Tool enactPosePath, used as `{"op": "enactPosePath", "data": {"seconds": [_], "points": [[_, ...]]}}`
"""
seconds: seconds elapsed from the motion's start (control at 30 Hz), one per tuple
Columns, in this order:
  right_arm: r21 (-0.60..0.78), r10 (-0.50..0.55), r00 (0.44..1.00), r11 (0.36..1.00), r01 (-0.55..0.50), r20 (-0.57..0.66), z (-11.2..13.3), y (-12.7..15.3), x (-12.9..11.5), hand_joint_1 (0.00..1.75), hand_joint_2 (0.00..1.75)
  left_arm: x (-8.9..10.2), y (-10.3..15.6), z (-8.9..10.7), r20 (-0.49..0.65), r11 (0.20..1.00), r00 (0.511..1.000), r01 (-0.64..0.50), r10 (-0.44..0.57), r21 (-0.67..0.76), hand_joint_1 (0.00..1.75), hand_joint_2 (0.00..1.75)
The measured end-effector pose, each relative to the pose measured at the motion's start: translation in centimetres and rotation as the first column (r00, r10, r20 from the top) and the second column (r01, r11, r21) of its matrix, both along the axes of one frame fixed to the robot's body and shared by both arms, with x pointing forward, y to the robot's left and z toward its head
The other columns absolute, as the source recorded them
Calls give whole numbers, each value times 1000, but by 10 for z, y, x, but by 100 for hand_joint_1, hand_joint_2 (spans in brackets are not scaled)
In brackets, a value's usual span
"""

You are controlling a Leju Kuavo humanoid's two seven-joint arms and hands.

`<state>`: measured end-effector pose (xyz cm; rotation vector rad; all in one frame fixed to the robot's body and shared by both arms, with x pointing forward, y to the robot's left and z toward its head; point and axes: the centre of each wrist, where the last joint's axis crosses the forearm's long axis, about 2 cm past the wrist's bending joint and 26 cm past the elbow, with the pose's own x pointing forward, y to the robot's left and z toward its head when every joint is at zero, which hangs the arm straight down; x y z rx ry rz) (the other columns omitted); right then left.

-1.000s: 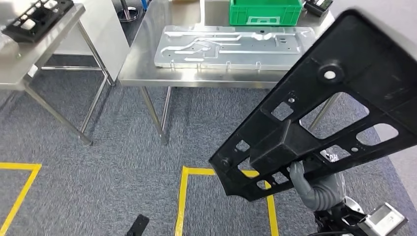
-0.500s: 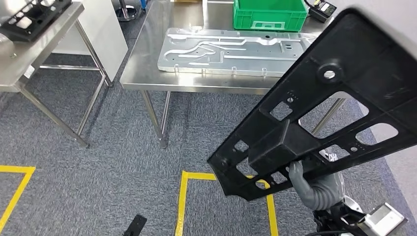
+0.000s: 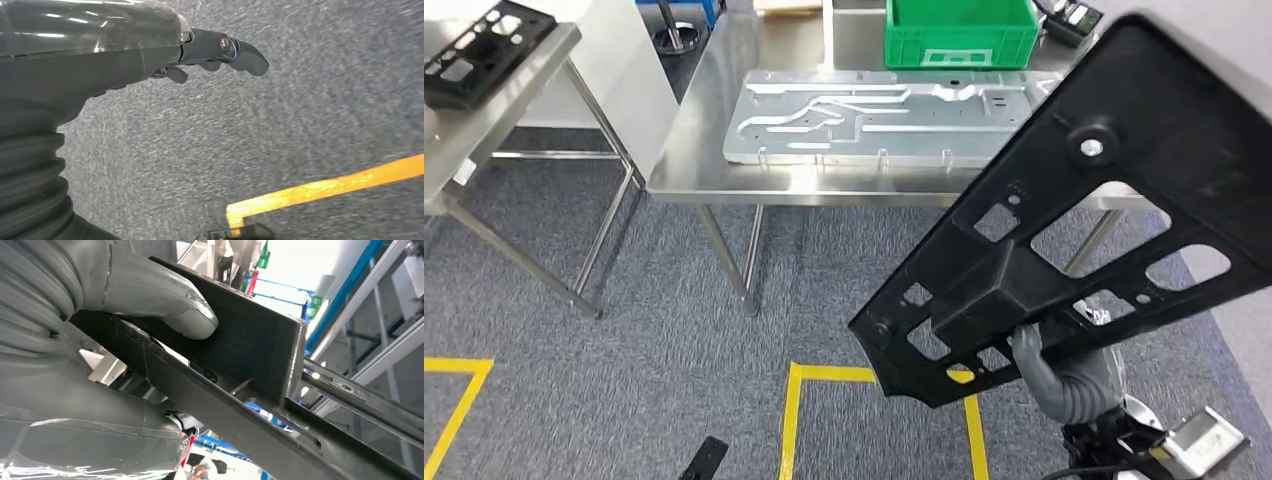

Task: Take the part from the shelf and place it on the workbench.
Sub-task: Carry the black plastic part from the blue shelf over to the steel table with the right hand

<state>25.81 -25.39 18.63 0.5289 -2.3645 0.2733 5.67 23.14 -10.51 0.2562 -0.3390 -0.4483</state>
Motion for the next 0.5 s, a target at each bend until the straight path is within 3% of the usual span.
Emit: {"op": "enactPosePath", "data": {"seconds": [0.5], "points": [[2, -5, 1000, 1000, 5, -6, -3, 0, -2, 175, 175, -4, 3, -1, -9, 1000, 1000, 8, -8, 4, 0, 175]]}}
